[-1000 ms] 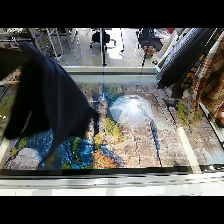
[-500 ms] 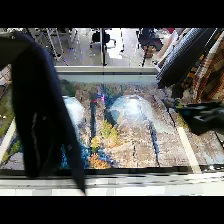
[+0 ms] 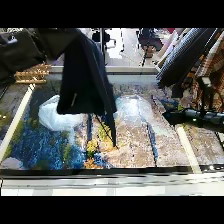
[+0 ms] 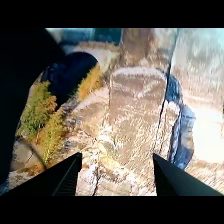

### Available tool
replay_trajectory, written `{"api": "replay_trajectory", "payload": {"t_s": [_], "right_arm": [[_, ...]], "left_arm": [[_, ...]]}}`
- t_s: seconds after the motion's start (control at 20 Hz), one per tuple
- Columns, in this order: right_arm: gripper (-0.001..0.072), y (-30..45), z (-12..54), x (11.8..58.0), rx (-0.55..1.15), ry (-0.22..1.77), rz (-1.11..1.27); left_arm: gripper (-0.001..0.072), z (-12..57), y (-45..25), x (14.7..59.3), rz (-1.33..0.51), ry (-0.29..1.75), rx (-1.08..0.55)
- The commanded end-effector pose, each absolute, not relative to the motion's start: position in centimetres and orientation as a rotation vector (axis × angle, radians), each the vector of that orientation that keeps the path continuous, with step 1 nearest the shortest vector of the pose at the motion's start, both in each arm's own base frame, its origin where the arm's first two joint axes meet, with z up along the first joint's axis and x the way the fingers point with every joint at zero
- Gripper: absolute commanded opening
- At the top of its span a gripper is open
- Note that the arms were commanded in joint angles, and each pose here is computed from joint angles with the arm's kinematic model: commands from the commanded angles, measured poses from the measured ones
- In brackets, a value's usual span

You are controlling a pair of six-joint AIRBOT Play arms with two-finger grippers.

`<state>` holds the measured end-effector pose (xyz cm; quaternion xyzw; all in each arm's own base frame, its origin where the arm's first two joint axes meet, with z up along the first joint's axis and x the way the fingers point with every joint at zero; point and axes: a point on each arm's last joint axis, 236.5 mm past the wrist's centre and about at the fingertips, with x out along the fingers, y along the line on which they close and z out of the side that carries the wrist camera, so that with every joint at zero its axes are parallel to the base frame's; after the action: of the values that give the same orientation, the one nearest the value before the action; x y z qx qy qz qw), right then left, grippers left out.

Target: Fold the clothes and pants, and hang the long-sleeved shirts on hangers.

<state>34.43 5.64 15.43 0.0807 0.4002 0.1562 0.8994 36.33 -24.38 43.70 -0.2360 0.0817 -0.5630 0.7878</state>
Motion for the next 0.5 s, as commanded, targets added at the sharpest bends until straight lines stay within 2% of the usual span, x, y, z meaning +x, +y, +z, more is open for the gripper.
{"api": "replay_trajectory", "payload": {"t_s": [0.0, 0.15, 0.25, 0.45], "right_arm": [[0.0523, 7.5, 9.4, 33.4, 0.380, 0.935, 0.409], [0.0525, 11.4, 3.7, 31.8, 0.586, 1.045, 0.542], [0.0575, 13.2, 1.2, 31.6, 0.713, 1.086, 0.606], [0.0585, 17.1, -3.4, 30.1, 0.751, 1.248, 0.704]], "left_arm": [[0.0012, 34.9, -22.9, 39.3, -1.050, 0.431, -0.354], [0.0012, 25.2, -20.5, 40.7, -0.918, 0.684, -0.341], [0.0012, 19.0, -19.0, 41.5, -0.834, 0.797, -0.418], [0.0012, 10.7, -14.3, 44.0, -0.594, 0.845, -0.513]]}}
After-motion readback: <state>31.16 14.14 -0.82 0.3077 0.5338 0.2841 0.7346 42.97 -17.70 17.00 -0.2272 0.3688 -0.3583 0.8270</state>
